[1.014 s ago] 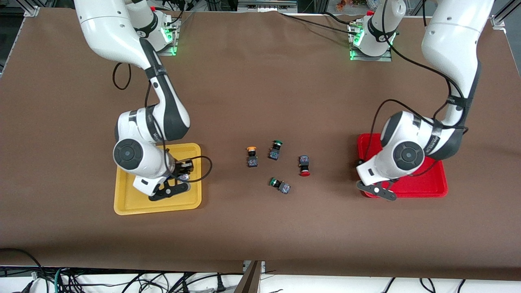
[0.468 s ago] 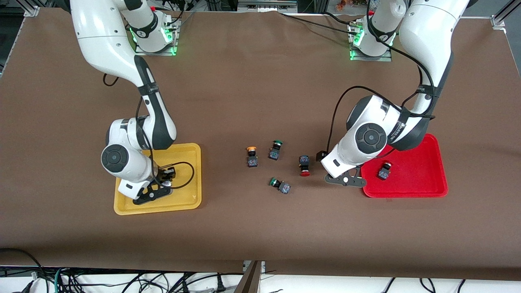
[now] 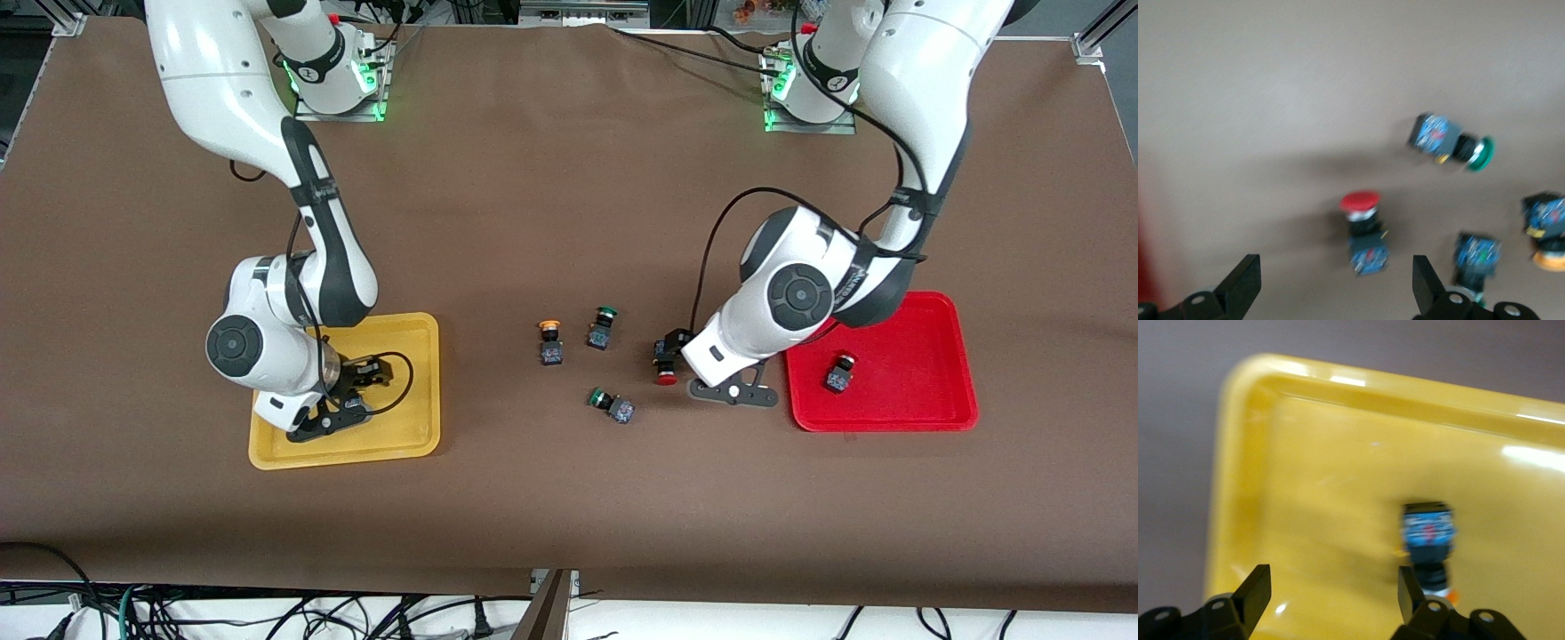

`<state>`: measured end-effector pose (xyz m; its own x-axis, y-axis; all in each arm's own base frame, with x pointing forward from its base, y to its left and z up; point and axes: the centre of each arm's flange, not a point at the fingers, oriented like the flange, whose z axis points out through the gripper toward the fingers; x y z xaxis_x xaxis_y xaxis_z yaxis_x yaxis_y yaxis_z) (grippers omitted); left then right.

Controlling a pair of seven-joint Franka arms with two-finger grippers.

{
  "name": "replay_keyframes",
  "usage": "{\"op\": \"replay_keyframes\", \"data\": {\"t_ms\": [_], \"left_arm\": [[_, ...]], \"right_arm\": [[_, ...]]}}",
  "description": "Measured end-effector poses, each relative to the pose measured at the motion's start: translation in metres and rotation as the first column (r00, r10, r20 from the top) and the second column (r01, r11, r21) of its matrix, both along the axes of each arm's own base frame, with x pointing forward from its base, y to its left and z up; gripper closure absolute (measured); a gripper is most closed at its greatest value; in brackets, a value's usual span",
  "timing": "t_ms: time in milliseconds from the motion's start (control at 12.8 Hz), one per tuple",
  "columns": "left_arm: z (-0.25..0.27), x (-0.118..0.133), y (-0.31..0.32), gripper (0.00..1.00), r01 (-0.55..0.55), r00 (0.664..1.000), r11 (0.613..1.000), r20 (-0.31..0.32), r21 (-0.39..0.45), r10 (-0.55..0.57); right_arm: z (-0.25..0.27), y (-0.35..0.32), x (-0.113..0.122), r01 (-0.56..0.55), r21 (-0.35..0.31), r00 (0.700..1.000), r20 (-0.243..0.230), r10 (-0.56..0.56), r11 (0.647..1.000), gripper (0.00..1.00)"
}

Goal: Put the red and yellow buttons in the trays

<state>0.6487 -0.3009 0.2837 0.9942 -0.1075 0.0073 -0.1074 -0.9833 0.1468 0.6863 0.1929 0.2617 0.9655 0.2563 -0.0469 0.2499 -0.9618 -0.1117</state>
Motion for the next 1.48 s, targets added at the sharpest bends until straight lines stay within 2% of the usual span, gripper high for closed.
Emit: {"op": "replay_keyframes", "data": {"t_ms": [156, 312, 468, 702, 858, 1014, 1326, 1404, 1482], "left_arm": [[-0.025, 0.006, -0.008, 0.0, -0.004, 0.998, 0.999, 0.064, -0.039, 0.007], [-0.052, 0.008, -0.004, 0.0, 0.022, 0.995, 1.0, 0.095, -0.009, -0.021], [-0.077, -0.005, -0.004, 0.0, 0.046, 0.997, 0.999, 0.06, 0.02, -0.047], [-0.098, -0.04, -0.035, 0.0, 0.053, 0.999, 0.998, 0.013, 0.033, -0.053], [-0.1, -0.052, -0.053, 0.0, 0.078, 0.997, 0.995, 0.025, 0.064, -0.08], [-0.101, -0.05, -0.05, 0.04, 0.092, 0.995, 0.992, 0.04, 0.089, -0.096], [-0.097, -0.045, -0.038, 0.52, 0.08, 0.996, 0.991, 0.033, 0.108, -0.084], [-0.092, -0.046, -0.034, 0.61, 0.081, 0.996, 0.988, 0.01, 0.13, -0.083], [-0.081, -0.047, -0.031, 0.61, 0.085, 0.996, 0.984, -0.017, 0.159, -0.083]], "right_arm": [[0.02, 0.044, -0.01, 0.089, 0.005, 0.996, -0.011, -0.089, 0.996, 0.15], [0.015, 0.095, -0.03, 0.18, -0.012, 0.983, -0.032, -0.18, 0.984, 0.15], [0.002, 0.143, -0.049, 0.27, -0.013, 0.962, -0.027, -0.27, 0.963, 0.15], [-0.019, 0.203, -0.075, 0.366, 0.015, 0.93, 0.005, -0.366, 0.93, 0.15], [-0.031, 0.23, -0.088, 0.41, 0.043, 0.911, 0.025, -0.412, 0.911, 0.15], [-0.041, 0.246, -0.095, 0.447, 0.077, 0.892, 0.033, -0.45, 0.891, 0.15], [-0.064, 0.265, -0.106, 0.482, 0.113, 0.871, 0.046, -0.489, 0.869, 0.15], [-0.069, 0.269, -0.109, 0.483, 0.117, 0.87, 0.05, -0.491, 0.867, 0.15], [-0.074, 0.272, -0.112, 0.481, 0.116, 0.871, 0.052, -0.489, 0.869, 0.16]]}}
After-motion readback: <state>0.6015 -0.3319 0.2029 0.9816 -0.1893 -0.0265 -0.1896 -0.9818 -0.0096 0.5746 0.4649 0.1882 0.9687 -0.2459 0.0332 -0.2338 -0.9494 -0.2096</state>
